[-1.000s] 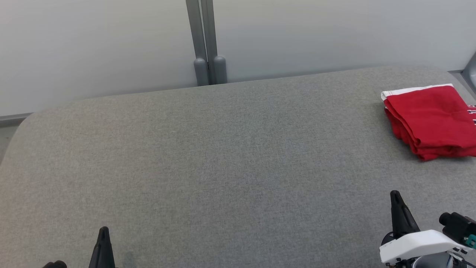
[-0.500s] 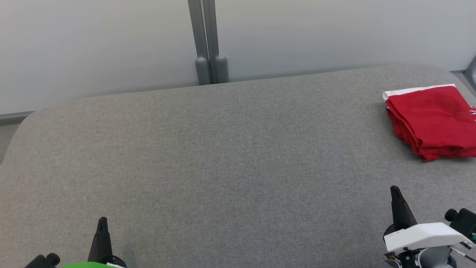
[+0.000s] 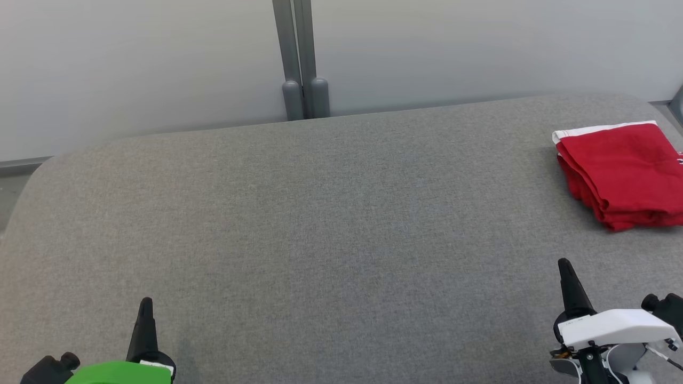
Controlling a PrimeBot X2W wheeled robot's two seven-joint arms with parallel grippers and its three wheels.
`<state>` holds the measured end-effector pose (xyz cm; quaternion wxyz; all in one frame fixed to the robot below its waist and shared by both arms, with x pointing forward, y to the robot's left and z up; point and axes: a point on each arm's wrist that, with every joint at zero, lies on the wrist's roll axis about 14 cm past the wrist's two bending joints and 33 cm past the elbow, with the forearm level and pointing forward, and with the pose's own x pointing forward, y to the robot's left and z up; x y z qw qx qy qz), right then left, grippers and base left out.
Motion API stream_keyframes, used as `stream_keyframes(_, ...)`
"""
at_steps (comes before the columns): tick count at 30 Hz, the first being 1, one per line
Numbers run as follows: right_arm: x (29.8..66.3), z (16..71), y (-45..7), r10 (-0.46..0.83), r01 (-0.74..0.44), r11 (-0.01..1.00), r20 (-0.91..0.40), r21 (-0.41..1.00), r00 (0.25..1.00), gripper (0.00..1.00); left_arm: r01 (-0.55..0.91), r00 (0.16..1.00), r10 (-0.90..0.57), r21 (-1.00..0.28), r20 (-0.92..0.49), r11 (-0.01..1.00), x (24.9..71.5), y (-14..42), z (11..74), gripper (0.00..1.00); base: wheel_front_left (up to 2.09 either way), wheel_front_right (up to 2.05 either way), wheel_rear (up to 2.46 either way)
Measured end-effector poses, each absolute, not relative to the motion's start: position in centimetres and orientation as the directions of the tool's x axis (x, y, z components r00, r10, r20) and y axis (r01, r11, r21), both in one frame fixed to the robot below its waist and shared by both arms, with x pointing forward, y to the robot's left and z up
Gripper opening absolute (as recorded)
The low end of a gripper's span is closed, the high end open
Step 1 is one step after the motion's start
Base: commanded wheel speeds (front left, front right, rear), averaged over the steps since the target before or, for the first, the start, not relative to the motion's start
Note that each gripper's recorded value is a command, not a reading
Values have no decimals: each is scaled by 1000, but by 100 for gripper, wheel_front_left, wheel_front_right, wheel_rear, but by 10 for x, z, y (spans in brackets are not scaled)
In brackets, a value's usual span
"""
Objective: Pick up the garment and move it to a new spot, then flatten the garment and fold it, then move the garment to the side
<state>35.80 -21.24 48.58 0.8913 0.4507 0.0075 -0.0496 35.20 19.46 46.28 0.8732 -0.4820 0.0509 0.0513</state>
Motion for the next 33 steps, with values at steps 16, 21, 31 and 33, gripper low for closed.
stream_keyframes(16,365,488,-210,-64,83,428,-62,900,996,0,-117,993,29,-915,-114,386,363,196,472,0,0,0,0)
stream_keyframes(21,369,490,-209,-56,74,383,-57,921,997,0,-111,994,24,-933,-109,342,365,196,474,0,0,0,0)
stream_keyframes(31,373,493,-207,-44,62,296,-51,953,998,0,-92,996,16,-961,-91,261,371,196,481,0,0,0,0)
stream_keyframes(33,374,493,-207,-42,59,277,-49,959,998,0,-88,996,16,-966,-86,242,372,196,482,0,0,0,0)
